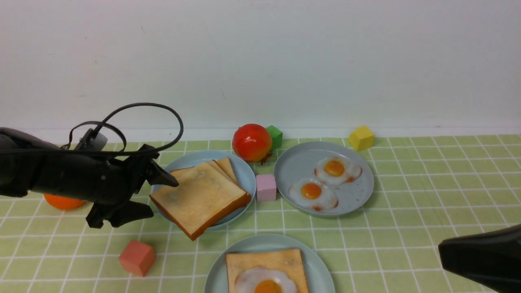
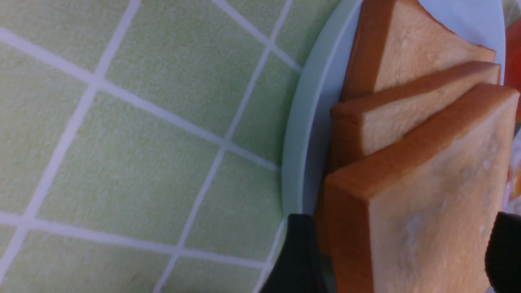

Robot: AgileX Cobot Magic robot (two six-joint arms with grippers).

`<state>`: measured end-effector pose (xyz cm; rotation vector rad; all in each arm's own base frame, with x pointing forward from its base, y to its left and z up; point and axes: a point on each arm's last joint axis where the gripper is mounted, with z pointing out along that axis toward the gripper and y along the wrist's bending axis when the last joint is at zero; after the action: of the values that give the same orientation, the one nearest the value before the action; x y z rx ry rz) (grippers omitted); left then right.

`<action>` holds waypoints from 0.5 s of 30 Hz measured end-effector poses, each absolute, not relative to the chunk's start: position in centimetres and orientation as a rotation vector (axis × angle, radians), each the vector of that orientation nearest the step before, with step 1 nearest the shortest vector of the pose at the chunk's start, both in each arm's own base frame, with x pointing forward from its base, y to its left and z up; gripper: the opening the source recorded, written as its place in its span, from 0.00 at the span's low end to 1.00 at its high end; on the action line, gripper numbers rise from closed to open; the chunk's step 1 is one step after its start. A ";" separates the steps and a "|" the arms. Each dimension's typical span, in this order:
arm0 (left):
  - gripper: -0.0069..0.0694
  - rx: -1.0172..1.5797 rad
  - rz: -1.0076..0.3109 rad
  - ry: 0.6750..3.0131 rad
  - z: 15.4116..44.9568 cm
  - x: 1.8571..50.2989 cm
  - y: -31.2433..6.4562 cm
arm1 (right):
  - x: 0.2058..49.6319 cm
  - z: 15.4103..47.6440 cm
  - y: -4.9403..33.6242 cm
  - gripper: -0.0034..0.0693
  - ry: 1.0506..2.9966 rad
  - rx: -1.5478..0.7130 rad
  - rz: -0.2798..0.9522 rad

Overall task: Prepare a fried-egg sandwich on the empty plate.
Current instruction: Use the left arm to grab a slice of bread

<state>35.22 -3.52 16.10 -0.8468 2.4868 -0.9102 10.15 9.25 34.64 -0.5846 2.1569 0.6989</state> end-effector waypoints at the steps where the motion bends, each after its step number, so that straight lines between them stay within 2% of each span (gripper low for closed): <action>1: 0.83 -0.851 -0.917 2.482 15.8 35.3 -3.5 | 10.1 34.7 9.3 0.04 2.156 -0.582 0.705; 7: 0.73 -0.867 -0.952 2.455 14.9 35.9 -3.6 | 10.1 34.7 9.4 0.05 2.155 -0.570 0.732; 10: 0.59 -0.816 -0.947 2.450 14.8 36.0 -3.7 | 10.1 34.8 9.4 0.05 2.156 -0.568 0.739; 11: 0.58 -0.813 -0.946 2.449 14.8 36.0 -3.7 | 10.1 34.8 9.4 0.05 2.156 -0.567 0.740; 12: 0.49 -0.777 -0.936 2.454 14.8 36.0 -3.7 | 10.0 34.8 9.4 0.05 2.156 -0.565 0.746; 13: 0.48 -0.775 -0.936 2.454 14.8 36.0 -3.7 | 10.0 34.8 9.4 0.05 2.156 -0.564 0.748; 14: 0.38 -0.763 -0.933 2.453 14.9 36.0 -3.6 | 10.0 34.8 9.5 0.05 2.156 -0.562 0.753; 15: 0.33 -0.752 -0.931 2.450 15.1 36.0 -3.6 | 10.0 34.8 9.5 0.05 2.156 -0.561 0.756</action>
<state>36.01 -3.63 15.09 -0.7525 2.4504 -0.9307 10.02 9.48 34.79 -0.5614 2.1563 0.7561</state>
